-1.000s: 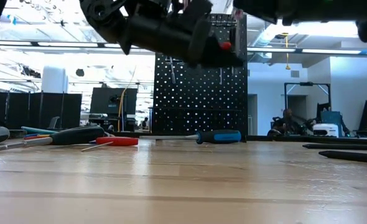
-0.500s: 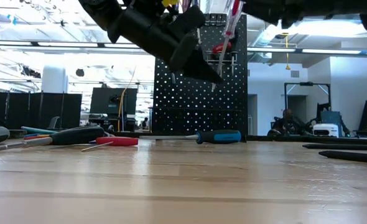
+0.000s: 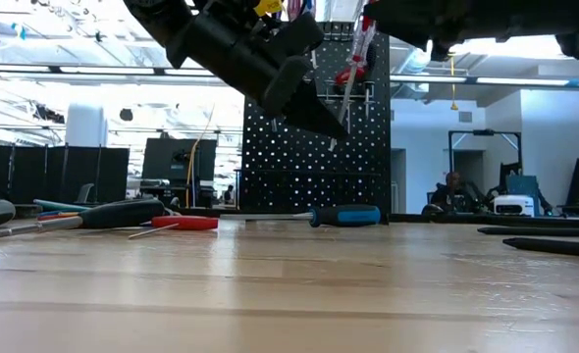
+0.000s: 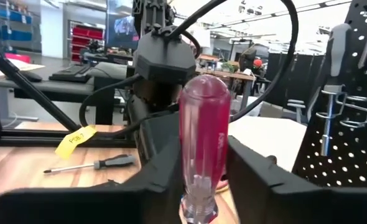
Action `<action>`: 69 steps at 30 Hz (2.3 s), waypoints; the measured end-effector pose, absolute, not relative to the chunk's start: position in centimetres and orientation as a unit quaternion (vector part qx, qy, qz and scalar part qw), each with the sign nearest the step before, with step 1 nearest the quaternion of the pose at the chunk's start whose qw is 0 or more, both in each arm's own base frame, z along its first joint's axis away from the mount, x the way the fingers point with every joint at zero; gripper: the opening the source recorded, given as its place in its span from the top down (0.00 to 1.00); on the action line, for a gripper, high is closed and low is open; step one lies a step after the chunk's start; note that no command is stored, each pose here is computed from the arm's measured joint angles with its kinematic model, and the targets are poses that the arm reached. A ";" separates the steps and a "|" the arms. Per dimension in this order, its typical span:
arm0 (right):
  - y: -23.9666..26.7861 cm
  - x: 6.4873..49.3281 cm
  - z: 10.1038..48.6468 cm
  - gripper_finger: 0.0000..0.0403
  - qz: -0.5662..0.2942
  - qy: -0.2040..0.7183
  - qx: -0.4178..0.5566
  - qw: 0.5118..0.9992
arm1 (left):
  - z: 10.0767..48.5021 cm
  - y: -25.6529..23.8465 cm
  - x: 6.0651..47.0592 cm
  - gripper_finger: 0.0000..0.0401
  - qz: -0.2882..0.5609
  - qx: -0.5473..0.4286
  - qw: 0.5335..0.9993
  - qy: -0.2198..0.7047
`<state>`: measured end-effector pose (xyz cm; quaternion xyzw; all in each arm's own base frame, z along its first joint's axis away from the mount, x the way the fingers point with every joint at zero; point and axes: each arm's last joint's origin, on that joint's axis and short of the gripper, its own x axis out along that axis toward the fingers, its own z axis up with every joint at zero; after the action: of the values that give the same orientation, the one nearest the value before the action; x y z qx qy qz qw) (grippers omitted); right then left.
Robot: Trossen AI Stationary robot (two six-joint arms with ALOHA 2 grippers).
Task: Hang tools onto peg board
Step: Hang the red transparent screwdriver on the black peg board
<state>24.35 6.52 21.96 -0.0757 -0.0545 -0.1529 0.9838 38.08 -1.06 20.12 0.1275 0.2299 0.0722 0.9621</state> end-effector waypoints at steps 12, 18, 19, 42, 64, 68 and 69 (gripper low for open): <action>6.7 24.4 21.9 0.54 -0.136 -0.053 -0.078 0.986 | 19.9 -1.1 38.0 0.98 0.071 0.129 0.959 0.241; 6.3 24.6 21.7 0.38 -0.127 -0.048 -0.063 0.989 | 19.9 -1.1 38.0 0.98 0.066 0.128 0.960 0.240; 6.3 24.6 21.7 0.39 -0.123 -0.048 -0.064 0.989 | 19.9 -1.1 38.0 0.98 0.065 0.128 0.960 0.240; 5.8 24.9 21.6 0.45 -0.072 -0.052 -0.041 0.995 | 20.0 -1.4 38.1 0.97 0.021 0.131 0.964 0.233; 6.4 26.0 21.6 0.52 -0.030 -0.038 -0.080 0.996 | 19.7 -1.8 37.9 0.97 -0.007 0.150 0.957 0.249; 6.8 26.6 21.6 0.55 -0.029 -0.038 -0.096 0.994 | 19.7 -1.9 37.9 0.97 -0.009 0.150 0.957 0.249; 6.9 26.7 21.7 0.57 -0.029 -0.038 -0.096 0.994 | 19.7 -1.8 37.9 0.97 -0.009 0.150 0.956 0.250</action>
<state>26.68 6.89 21.70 -0.0956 -0.0385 -0.0288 0.9943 37.86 -1.85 19.66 0.1503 0.2499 -0.0088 0.9565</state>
